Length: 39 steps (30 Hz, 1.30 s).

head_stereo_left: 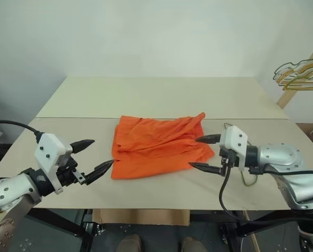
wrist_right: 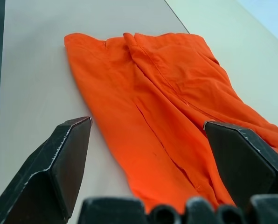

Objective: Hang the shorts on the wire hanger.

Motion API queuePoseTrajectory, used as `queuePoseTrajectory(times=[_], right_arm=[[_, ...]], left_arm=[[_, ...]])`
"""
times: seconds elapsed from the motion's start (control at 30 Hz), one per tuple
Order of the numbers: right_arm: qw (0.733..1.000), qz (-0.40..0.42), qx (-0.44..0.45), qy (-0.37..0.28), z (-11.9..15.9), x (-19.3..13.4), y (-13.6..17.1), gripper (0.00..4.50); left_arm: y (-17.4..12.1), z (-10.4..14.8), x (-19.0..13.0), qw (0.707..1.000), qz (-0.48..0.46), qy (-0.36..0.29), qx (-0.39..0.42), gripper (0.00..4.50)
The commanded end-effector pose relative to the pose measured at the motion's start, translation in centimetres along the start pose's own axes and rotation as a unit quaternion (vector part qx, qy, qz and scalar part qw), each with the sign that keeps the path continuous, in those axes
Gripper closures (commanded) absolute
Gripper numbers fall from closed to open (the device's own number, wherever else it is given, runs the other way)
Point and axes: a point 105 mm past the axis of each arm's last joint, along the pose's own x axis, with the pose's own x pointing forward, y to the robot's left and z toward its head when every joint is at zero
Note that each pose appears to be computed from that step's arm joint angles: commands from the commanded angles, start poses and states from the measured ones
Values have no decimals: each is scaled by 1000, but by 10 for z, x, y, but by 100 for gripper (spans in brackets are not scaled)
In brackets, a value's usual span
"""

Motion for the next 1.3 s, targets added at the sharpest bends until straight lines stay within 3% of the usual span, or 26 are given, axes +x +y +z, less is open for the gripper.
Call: queuePoseTrajectory(times=[0.03, 0.4, 0.5, 0.63, 0.77, 1.0, 1.13, 1.3], right_arm=[[1000, -10, -25, -11, 11, -3, -2, 6], [999, -19, -38, 13, 5, -4, 1, 6], [993, 0, -102, 58, -5, 1, 5, 6], [958, 27, -248, 139, -29, 13, 4, 6], [939, 22, -307, 155, -37, 32, -5, 6], [866, -5, -439, 238, -68, 49, -40, 6], [834, 20, -482, 269, -83, 43, -48, 6], [818, 44, -501, 278, -97, 42, -47, 164]], left_arm=[[1, 11, -1, 999, -1, -15, 32, 0], [-1, 12, 2, 999, -42, -1, 32, 0], [-2, 15, 3, 997, -69, -2, 42, 0], [-6, 15, 5, 995, -90, -9, 32, 0], [-7, 13, 7, 995, -98, -7, 31, 0], [-8, 17, 10, 994, -106, -11, 35, 0], [-10, 15, 8, 994, -101, -12, 33, 0], [-13, 13, 6, 995, -97, -13, 30, 0]])
